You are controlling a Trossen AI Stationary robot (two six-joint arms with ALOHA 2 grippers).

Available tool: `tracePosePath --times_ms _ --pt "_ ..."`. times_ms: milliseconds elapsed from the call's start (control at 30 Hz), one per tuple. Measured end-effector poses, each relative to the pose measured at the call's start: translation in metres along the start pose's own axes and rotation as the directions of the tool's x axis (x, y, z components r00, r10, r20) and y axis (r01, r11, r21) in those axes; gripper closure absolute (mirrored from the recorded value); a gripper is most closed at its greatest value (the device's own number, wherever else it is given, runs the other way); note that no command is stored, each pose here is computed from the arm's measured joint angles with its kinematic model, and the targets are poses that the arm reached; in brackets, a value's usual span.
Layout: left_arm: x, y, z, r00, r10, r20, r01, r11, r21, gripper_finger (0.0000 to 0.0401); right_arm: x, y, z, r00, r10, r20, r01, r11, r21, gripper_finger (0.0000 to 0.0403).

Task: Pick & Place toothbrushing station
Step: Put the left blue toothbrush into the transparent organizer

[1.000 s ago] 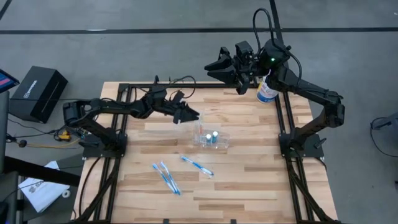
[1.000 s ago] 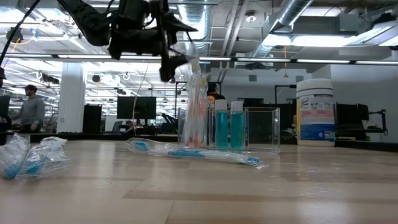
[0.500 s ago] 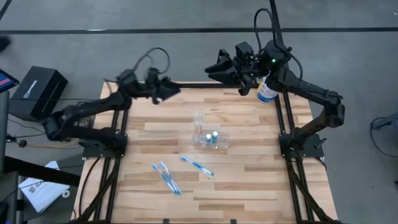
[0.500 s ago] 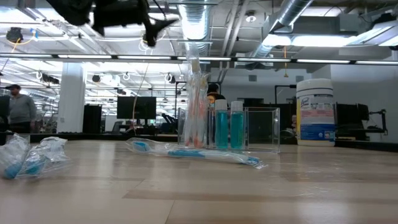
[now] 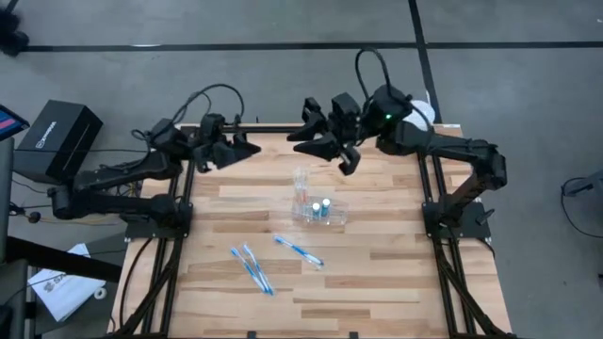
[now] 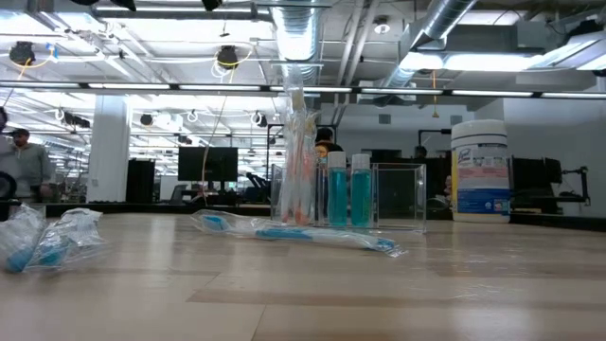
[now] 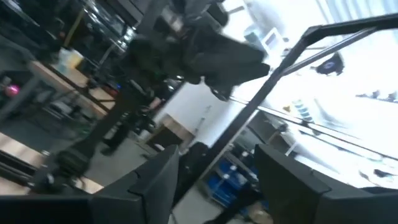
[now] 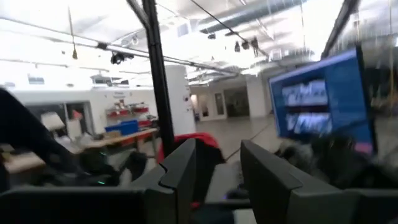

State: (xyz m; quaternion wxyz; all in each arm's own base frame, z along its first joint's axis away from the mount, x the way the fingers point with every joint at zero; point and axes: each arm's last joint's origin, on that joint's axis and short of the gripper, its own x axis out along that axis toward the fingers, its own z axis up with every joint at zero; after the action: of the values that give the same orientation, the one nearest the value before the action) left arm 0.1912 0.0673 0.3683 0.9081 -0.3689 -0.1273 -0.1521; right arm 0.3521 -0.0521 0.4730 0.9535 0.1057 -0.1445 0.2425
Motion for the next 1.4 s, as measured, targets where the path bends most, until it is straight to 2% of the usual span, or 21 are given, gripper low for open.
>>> tracePosePath --times_ms 133,267,400,500,600,733,833,1000,1067,1167,1300,1400 --pt "0.008 0.004 -0.007 1.0 0.014 -0.006 -0.013 0.994 0.112 0.0214 0.005 -0.004 -0.002 0.998 -0.015 0.064 0.021 0.996 -0.09 0.0285" --pt "0.013 0.011 -0.011 0.999 0.033 -0.02 -0.032 0.997 0.07 0.0234 0.003 -0.009 0.005 0.992 -0.037 0.12 0.035 0.999 0.013 0.0285" --pt "0.013 0.021 -0.01 0.997 0.032 -0.068 -0.03 0.999 0.022 0.0255 0.012 -0.008 0.01 0.994 -0.017 0.105 0.008 0.996 0.087 0.0285" --pt "0.01 0.02 -0.008 0.993 -0.01 -0.114 0.013 0.999 0.03 0.0268 0.031 -0.003 0.002 1.0 -0.004 0.031 -0.001 0.989 0.151 0.0285" --pt "0.004 0.016 -0.004 0.99 -0.041 -0.138 0.048 0.998 0.047 0.0277 0.053 0.007 -0.014 0.994 0.012 -0.108 0.015 0.969 0.247 0.0285" --pt "-0.006 0.011 0.003 0.973 -0.096 -0.208 0.113 0.991 0.071 0.0284 0.079 0.02 -0.051 0.953 -0.034 -0.3 0.133 0.94 0.315 0.0285" --pt "-0.014 0.008 0.006 0.948 -0.136 -0.289 0.162 0.984 0.07 0.0288 0.09 0.027 -0.079 0.906 -0.044 -0.42 0.216 0.903 0.372 0.0285" --pt "-0.026 0.008 -0.001 0.877 -0.166 -0.451 0.205 0.978 0.039 0.0301 0.102 0.042 -0.1 0.887 -0.039 -0.46 0.269 0.854 0.446 0.0285" --pt "-0.03 0.01 -0.008 0.852 -0.158 -0.499 0.193 0.981 0.02 0.0306 0.108 0.047 -0.106 0.887 -0.049 -0.46 0.285 0.841 0.46 0.0285" --pt "-0.036 0.012 -0.018 0.829 -0.134 -0.543 0.178 0.984 0.029 0.031 0.11 0.058 -0.116 0.86 -0.062 -0.507 0.337 0.814 0.472 0.0285" --pt "-0.048 0.014 -0.04 0.789 -0.032 -0.613 0.068 0.997 0.035 0.0311 0.11 0.071 -0.119 0.834 -0.104 -0.543 0.395 0.799 0.454 0.0285" --pt "-0.061 0.012 -0.062 0.709 0.125 -0.693 -0.063 0.991 0.115 0.0311 0.11 0.077 -0.127 0.808 -0.126 -0.575 0.432 0.791 0.433 0.0285"
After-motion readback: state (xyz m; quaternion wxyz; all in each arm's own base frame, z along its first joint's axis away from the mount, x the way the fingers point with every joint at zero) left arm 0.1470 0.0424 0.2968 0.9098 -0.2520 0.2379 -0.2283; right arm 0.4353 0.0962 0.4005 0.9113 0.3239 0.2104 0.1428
